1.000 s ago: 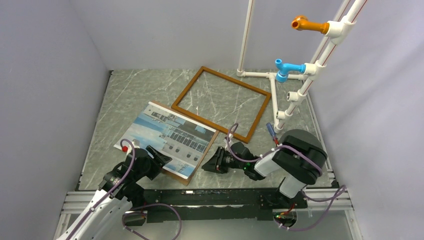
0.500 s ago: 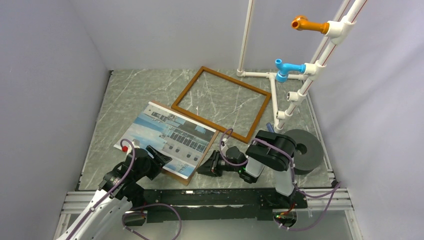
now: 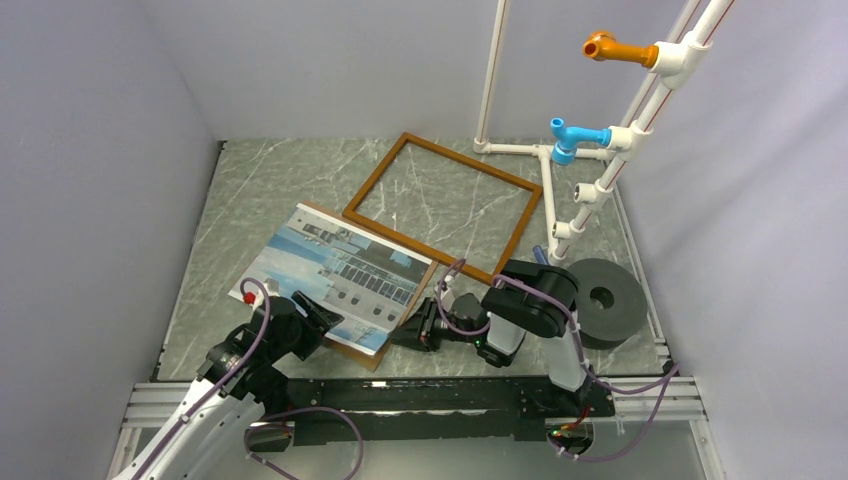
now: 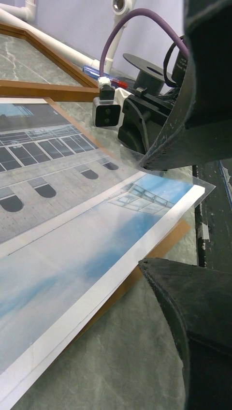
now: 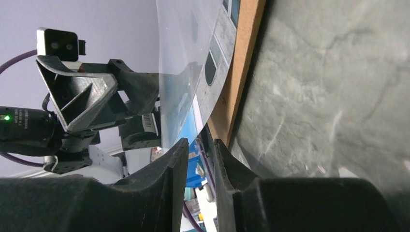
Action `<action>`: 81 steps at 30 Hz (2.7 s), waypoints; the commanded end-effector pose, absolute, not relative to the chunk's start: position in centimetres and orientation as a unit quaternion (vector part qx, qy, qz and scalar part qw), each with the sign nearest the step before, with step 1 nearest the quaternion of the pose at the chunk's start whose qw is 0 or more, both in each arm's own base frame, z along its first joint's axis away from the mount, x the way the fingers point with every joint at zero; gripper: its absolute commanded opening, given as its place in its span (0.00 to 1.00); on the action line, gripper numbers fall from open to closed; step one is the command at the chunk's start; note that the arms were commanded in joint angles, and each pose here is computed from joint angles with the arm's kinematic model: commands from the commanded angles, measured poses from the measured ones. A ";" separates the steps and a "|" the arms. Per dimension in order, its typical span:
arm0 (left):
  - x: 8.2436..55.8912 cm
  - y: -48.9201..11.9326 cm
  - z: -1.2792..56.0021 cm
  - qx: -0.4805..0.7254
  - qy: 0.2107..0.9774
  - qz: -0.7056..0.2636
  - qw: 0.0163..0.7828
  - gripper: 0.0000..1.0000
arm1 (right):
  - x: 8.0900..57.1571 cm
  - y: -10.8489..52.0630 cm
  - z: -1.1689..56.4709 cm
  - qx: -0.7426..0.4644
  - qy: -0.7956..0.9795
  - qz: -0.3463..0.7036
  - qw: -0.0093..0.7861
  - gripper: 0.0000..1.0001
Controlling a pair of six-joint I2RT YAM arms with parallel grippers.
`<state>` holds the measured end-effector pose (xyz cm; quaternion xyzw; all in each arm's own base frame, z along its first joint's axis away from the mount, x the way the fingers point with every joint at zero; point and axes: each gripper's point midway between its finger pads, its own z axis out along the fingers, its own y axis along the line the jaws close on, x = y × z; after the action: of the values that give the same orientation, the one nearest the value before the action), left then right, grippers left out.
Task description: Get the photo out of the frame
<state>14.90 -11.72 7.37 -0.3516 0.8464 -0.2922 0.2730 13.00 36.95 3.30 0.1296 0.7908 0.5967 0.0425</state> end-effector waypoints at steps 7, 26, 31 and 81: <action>16.9 -12.5 10.6 -0.345 0.816 -0.338 0.319 0.70 | 14.1 38.3 6.2 0.152 0.745 0.648 0.048 0.28; 16.3 -12.1 10.0 -0.346 0.822 -0.329 0.312 0.84 | 14.4 39.5 4.3 0.182 0.766 0.615 0.050 0.10; 15.7 -11.7 10.5 -0.339 0.827 -0.321 0.312 0.94 | 14.1 39.0 4.1 0.182 0.765 0.616 0.049 0.00; 28.6 -5.5 12.1 -0.289 0.849 -0.149 0.416 0.99 | 12.0 37.7 4.7 0.085 0.816 0.563 0.101 0.00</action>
<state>24.63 -7.59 9.86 -0.2847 0.8699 -0.1554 0.3715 12.11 36.89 3.12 0.1020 0.8308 0.5386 0.0958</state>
